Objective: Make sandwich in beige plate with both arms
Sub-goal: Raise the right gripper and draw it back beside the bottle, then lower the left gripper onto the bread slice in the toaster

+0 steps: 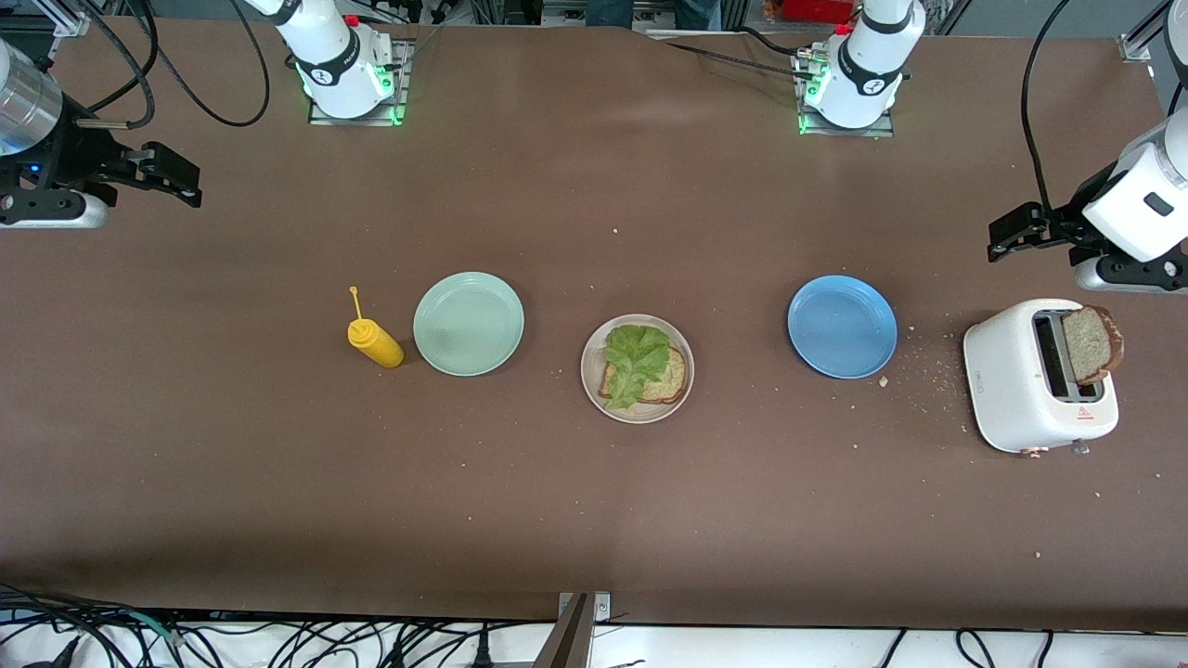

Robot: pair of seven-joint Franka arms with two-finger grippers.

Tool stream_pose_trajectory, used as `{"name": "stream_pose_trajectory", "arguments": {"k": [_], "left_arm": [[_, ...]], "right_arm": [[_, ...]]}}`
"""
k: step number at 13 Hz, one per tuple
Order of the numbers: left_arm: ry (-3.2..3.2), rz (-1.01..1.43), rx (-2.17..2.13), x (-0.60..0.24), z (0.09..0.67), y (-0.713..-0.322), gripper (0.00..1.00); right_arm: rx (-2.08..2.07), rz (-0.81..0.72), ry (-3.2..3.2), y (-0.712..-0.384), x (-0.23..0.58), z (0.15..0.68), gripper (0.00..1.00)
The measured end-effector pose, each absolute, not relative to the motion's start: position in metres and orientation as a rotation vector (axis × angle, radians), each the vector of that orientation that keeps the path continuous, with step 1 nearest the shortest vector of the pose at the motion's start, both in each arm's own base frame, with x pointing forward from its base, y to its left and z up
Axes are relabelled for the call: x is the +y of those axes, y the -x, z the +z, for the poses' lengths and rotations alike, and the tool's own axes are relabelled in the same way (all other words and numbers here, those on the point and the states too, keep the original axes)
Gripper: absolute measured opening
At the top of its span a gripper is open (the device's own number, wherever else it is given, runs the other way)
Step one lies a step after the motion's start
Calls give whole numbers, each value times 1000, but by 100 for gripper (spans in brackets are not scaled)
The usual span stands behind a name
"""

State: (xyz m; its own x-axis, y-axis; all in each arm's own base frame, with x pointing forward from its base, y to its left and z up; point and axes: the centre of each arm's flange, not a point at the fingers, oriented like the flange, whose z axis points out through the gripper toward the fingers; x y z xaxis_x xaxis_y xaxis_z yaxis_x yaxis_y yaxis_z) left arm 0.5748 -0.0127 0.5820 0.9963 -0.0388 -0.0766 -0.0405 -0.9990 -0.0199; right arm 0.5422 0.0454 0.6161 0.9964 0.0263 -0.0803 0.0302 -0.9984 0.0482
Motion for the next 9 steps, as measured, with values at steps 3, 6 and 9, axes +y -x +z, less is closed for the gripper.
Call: {"name": "stream_pose_trajectory", "arguments": {"k": [3, 6, 9], "left_arm": [[3117, 119, 62, -13, 582, -575, 100], [3117, 118, 61, -12, 582, -575, 100], [3121, 118, -6, 14, 575, -580, 100]], "right_arm": [[42, -77, -3093, -546, 45, 618, 100], [44, -48, -3096, -549, 47, 618, 100], [30, -44, -3096, -552, 42, 616, 100]]}}
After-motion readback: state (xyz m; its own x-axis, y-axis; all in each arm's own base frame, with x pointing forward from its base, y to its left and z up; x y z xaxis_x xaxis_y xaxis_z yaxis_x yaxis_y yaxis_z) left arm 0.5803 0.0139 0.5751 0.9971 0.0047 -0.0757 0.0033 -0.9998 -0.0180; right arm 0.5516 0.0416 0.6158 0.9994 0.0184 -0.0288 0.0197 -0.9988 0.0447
